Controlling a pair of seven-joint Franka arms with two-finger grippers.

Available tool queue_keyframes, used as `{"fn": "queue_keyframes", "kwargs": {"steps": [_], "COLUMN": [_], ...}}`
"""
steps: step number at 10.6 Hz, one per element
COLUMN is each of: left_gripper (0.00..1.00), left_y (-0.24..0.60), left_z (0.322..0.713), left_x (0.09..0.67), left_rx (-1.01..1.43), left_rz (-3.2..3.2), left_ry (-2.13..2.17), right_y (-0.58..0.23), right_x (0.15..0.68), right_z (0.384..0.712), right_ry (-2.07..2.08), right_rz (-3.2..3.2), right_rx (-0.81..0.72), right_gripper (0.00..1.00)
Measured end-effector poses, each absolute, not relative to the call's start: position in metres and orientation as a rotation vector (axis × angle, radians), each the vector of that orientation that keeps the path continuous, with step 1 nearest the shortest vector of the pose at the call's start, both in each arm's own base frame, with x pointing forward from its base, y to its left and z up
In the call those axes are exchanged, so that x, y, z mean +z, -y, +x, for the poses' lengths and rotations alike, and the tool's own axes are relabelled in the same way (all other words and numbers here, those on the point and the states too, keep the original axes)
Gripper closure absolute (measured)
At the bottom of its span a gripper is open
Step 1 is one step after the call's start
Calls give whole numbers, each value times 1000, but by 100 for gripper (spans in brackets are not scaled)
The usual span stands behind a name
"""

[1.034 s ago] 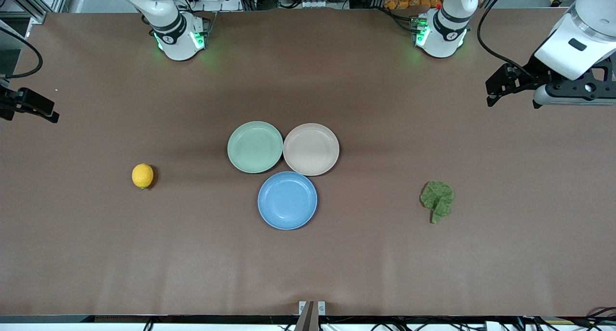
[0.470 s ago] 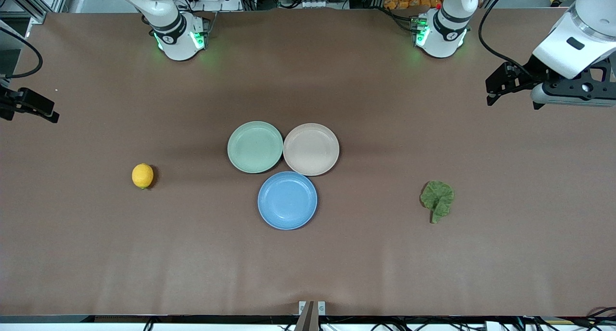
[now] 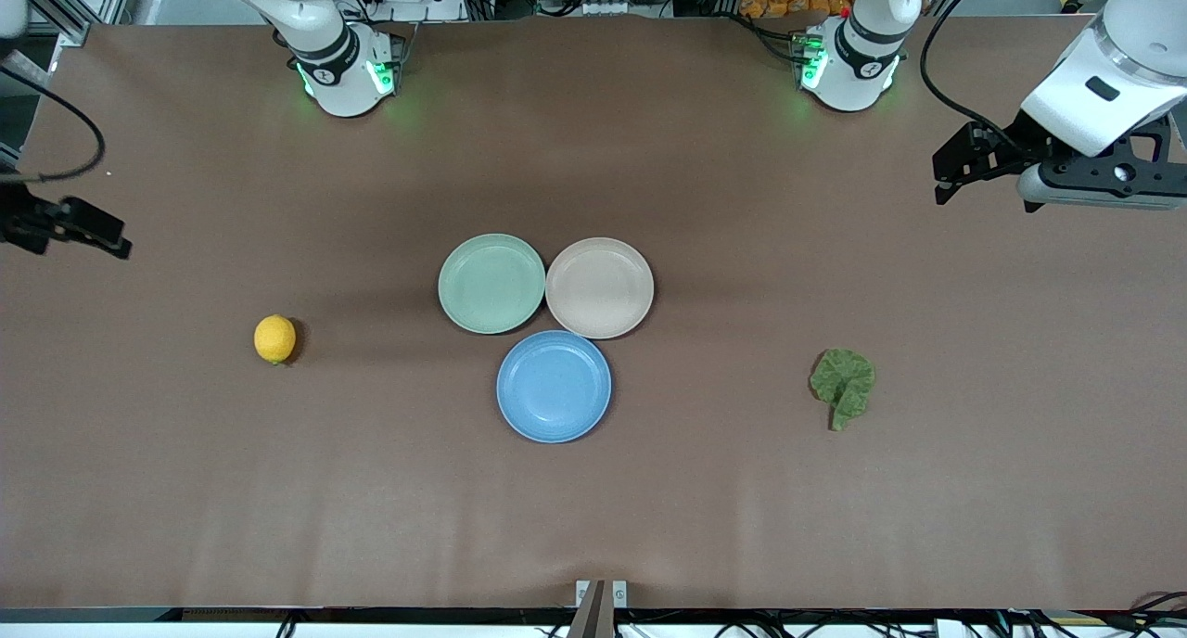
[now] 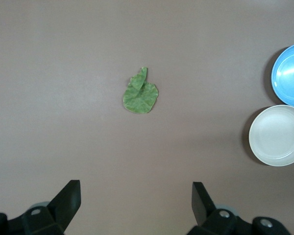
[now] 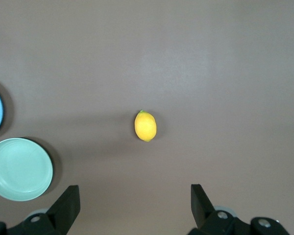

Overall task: Place lemon and lettuce in plates
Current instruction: 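Move the right gripper toward the lemon while the left gripper approaches the lettuce, then lower the right gripper around the yellow lemon and close it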

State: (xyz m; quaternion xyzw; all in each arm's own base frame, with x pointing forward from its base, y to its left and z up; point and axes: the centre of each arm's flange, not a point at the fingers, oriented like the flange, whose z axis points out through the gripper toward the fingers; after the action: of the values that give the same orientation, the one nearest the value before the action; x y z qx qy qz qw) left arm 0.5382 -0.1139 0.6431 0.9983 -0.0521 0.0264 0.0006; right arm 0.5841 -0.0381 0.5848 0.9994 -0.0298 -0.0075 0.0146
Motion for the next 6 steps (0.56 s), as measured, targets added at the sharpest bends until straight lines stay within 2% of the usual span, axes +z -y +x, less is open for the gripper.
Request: {"fn": "queue_keyframes", "kwargs": {"steps": [6], "left_gripper": [0], "left_y": [118], "left_z": [574], "left_x": [570], "left_rx": [-57], "left_rz": [3123], "left_ry": [167], "right_y": [40], "right_x": [440], "right_z": [590], "right_ry": [24], "right_rz": [3110], "right_rx": [-58], "right_gripper": [0]}}
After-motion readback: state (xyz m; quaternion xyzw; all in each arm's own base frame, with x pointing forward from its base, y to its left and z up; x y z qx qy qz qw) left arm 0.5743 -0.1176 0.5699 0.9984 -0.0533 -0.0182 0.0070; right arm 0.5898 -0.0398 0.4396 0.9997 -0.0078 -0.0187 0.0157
